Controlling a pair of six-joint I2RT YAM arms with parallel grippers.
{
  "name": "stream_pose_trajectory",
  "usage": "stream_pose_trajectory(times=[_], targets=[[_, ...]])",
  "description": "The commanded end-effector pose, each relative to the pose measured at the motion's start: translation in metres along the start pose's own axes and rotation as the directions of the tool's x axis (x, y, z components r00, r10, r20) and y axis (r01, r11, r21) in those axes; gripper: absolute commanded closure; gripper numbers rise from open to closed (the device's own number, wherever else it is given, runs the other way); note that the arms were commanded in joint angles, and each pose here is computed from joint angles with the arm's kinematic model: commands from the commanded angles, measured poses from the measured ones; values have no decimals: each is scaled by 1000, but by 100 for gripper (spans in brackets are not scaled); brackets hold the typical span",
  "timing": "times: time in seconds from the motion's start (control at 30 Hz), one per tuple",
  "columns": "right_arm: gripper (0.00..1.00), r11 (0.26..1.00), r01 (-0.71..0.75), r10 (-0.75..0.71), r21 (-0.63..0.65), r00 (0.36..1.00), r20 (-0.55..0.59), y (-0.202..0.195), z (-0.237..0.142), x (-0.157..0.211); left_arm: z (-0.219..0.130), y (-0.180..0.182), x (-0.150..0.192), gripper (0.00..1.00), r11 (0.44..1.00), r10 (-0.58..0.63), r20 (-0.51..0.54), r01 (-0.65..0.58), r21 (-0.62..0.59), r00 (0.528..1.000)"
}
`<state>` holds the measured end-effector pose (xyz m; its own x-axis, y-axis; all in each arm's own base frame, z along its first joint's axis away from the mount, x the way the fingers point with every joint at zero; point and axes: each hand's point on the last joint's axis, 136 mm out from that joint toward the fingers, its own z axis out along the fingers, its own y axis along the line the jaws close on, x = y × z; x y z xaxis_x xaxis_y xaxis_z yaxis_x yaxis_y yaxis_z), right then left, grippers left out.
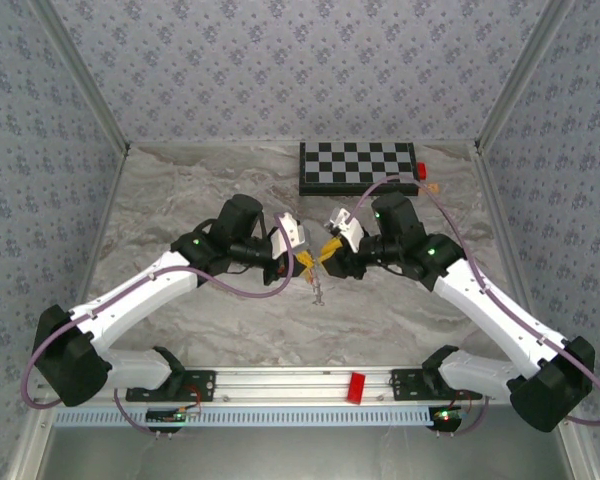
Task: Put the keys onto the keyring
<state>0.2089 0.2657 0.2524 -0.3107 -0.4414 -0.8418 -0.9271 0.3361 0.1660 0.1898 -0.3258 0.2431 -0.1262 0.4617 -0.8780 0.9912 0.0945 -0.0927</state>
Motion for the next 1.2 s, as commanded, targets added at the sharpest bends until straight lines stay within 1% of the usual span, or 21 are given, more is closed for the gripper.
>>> stream_pose_trajectory(times=[0.0, 0.13, 0.23, 0.37, 0.43, 0.57, 0.6, 0.67, 0.83, 0.9, 0.93, 0.97, 1.07, 1.13, 1.17], targets=[[70, 999, 18, -18, -29, 1000, -8, 7, 0, -2, -4, -11, -18, 100, 997, 57, 58, -60, 44, 997], [68, 998, 19, -20, -51, 1000, -3, 13, -2, -3, -2, -10, -17, 100, 997, 55, 55, -58, 43, 997], [70, 998, 23, -23, -51, 1000, -1, 14, -3, -2, -2, -10, -17, 100, 997, 56, 56, -58, 45, 997], [77, 997, 23, -24, -71, 1000, -11, 16, 1, -1, -3, -12, -18, 100, 997, 57, 59, -60, 50, 997], [78, 997, 25, -26, -74, 1000, -16, 16, 3, 0, -3, -13, -18, 100, 997, 56, 60, -59, 54, 997], [83, 996, 37, -39, -84, 999, -21, 19, 5, 1, -1, -12, -18, 100, 997, 55, 61, -59, 56, 997], [87, 995, 43, -45, -85, 999, -19, 20, 5, 1, -1, -12, -18, 100, 997, 55, 60, -58, 59, 997], [100, 995, 51, -53, -85, 998, -18, 20, 5, 1, 0, -13, -18, 100, 996, 52, 58, -55, 65, 997], [100, 994, 85, -85, -71, 996, 5, 21, 3, -1, -3, -14, -21, 100, 997, 52, 75, -57, 59, 996], [100, 993, 107, -105, -52, 994, 41, 21, 1, -3, -6, -13, -26, 93, 997, 54, 94, -58, 43, 994], [100, 993, 112, -109, -42, 992, 59, 20, 0, -5, -8, -12, -29, 86, 998, 55, 108, -59, 30, 993], [100, 993, 115, -112, -31, 990, 82, 19, -2, -7, -10, -9, -32, 81, 998, 53, 124, -54, 10, 991], [100, 994, 112, -109, -14, 983, 148, 18, -8, -15, -21, -8, -43, 80, 998, 55, 189, -51, -27, 980], [100, 994, 107, -106, 4, 974, 199, 15, -13, -22, -30, -6, -51, 77, 997, 58, 244, -46, -56, 968], [100, 994, 110, -110, 14, 966, 234, 14, -17, -27, -35, -6, -54, 74, 997, 59, 274, -42, -69, 960]])
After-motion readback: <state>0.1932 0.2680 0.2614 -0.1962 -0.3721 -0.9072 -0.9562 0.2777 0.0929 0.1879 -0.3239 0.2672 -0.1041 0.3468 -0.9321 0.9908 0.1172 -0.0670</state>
